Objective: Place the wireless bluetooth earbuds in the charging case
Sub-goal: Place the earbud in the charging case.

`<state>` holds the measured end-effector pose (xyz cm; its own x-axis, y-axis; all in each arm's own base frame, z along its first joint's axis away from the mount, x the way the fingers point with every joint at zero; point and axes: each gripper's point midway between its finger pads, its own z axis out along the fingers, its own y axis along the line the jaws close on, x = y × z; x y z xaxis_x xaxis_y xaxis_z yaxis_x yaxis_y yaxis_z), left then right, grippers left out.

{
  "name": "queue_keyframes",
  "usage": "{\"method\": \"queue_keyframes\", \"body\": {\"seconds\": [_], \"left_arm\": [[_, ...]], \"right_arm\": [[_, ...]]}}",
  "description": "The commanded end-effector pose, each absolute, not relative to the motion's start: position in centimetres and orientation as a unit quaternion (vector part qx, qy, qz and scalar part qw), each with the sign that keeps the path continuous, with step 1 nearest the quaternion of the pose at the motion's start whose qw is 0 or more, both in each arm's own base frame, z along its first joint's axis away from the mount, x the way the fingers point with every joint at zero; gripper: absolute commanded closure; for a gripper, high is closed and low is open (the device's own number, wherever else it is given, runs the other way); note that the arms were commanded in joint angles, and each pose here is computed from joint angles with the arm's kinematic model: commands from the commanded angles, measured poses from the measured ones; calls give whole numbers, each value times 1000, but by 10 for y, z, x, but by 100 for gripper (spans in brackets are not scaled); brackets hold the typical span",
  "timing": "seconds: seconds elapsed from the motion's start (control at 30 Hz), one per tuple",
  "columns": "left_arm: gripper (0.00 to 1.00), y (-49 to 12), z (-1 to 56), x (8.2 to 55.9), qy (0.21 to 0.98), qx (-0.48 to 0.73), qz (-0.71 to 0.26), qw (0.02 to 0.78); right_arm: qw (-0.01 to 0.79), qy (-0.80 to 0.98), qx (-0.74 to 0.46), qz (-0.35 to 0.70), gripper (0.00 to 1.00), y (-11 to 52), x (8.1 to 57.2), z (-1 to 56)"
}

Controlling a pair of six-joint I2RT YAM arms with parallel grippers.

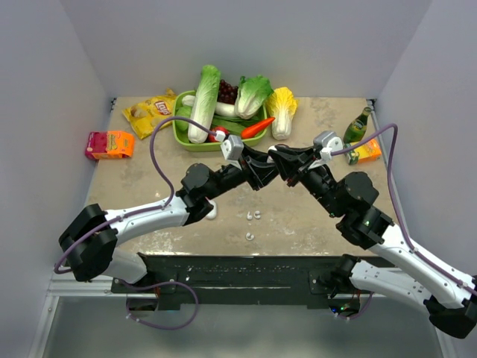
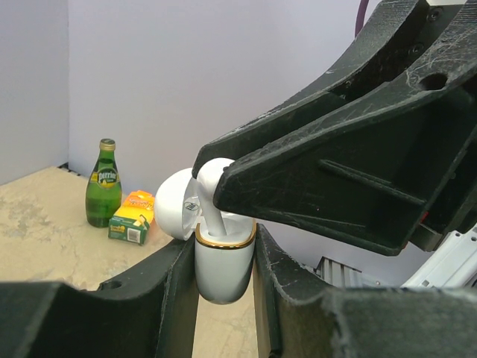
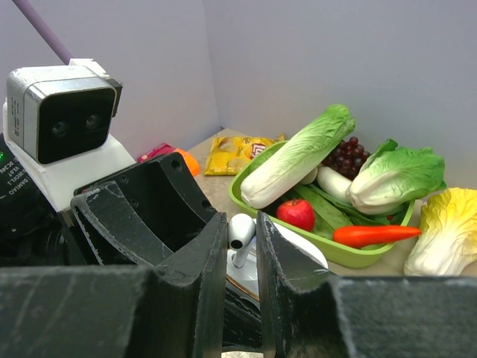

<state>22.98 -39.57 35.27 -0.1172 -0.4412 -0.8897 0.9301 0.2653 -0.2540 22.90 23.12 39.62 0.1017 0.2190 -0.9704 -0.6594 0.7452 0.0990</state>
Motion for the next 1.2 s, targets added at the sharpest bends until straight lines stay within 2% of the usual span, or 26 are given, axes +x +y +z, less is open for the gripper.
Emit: {"method": "queue_keyframes", "body": {"seconds": [0.0,0.4,0.63,0.87,1.17], "left_arm": [[100,-388,400,231,446,233,-560,658],[100,-389,395,230,450,234,-561,654],[100,-388,388,231,455,232,-561,652],[100,-386,384,230,456,230,-561,651],[100,-382,381,231,457,228,-559,653]], "right_arm": [[711,598,-189,319,76,233,222,399],[720,600,-145,318,59,221,226,414],[717,603,-104,333,44,217,229,429],[717,606,-75,336,39,216,236,443],[718,603,-66,341,39,212,234,444]]}}
